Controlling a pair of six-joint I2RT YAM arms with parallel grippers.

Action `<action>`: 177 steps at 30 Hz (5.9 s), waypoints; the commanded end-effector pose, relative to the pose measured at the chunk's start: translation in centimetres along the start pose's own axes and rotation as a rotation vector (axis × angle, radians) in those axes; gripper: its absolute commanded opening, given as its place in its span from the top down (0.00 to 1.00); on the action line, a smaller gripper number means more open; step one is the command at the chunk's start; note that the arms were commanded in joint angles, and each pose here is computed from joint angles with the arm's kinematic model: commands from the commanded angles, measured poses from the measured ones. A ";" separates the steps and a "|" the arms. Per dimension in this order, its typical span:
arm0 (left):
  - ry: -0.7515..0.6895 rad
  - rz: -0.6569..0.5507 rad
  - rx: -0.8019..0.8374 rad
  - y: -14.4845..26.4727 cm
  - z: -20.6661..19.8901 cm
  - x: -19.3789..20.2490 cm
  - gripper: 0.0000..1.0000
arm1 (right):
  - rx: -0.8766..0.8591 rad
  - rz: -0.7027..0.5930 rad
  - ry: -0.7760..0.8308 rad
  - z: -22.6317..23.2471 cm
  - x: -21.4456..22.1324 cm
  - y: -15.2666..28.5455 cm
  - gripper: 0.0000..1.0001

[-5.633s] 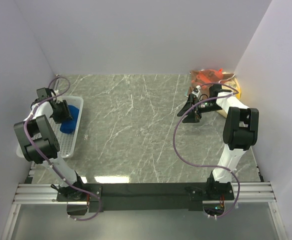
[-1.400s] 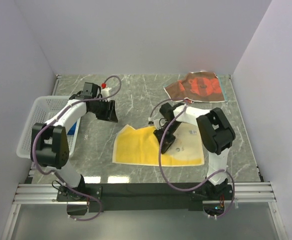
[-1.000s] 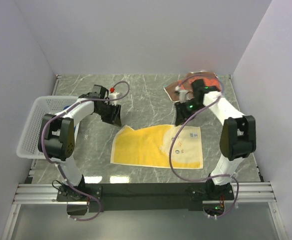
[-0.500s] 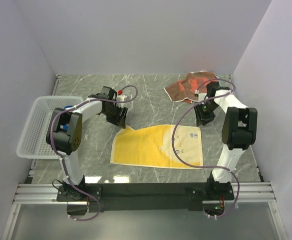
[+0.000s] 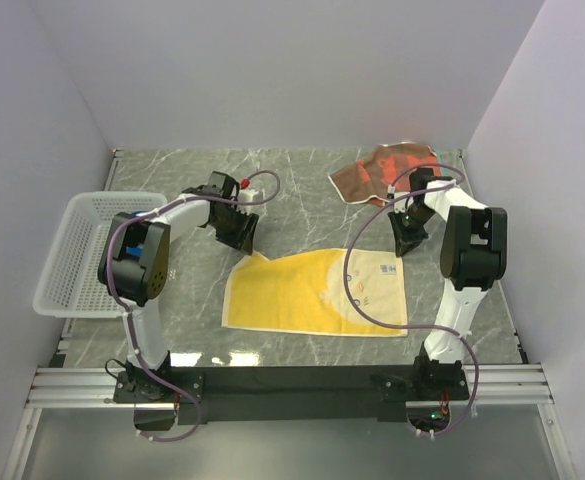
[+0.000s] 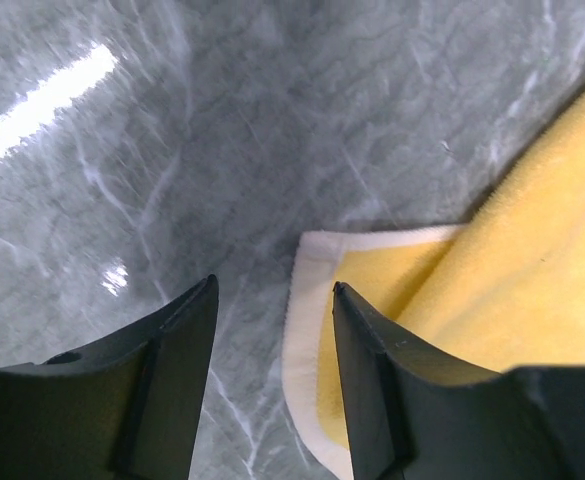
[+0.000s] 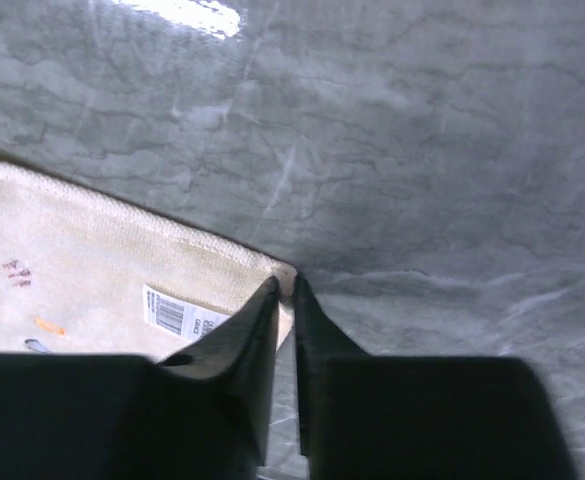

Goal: Roll the towels
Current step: Flatten the towel, then fold the towel

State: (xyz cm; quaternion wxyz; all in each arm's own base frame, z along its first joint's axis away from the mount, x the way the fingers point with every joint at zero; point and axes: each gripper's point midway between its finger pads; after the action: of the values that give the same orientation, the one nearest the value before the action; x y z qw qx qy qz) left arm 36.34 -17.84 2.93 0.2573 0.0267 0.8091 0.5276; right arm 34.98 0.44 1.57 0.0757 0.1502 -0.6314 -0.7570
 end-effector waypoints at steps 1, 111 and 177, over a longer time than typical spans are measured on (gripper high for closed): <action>-0.055 -0.034 -0.040 0.2 0.3 -1.8 0.45 | -0.030 -0.024 0.025 0.3 -1.0 0.0 0.90; -0.808 0.371 0.104 6.5 -1.5 21.6 0.87 | -0.086 0.334 0.176 7.8 11.9 -2.0 0.80; -0.101 0.033 -0.002 4.8 8.1 1.3 0.37 | 0.007 -0.094 0.234 3.3 -8.7 -1.0 0.67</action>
State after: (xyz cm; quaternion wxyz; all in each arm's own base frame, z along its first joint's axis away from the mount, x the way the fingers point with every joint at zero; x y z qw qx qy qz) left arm 36.74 -8.44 3.81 0.2835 0.0778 0.7953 0.5303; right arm 42.87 7.12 1.83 0.1073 0.2704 -0.6086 -0.7382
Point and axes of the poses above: each gripper's point midway between its finger pads, its own y axis back along the fingers, its own z axis along the line the jaws close on, x = y × z, and after that the axes turned 5 degrees about y, right-handed
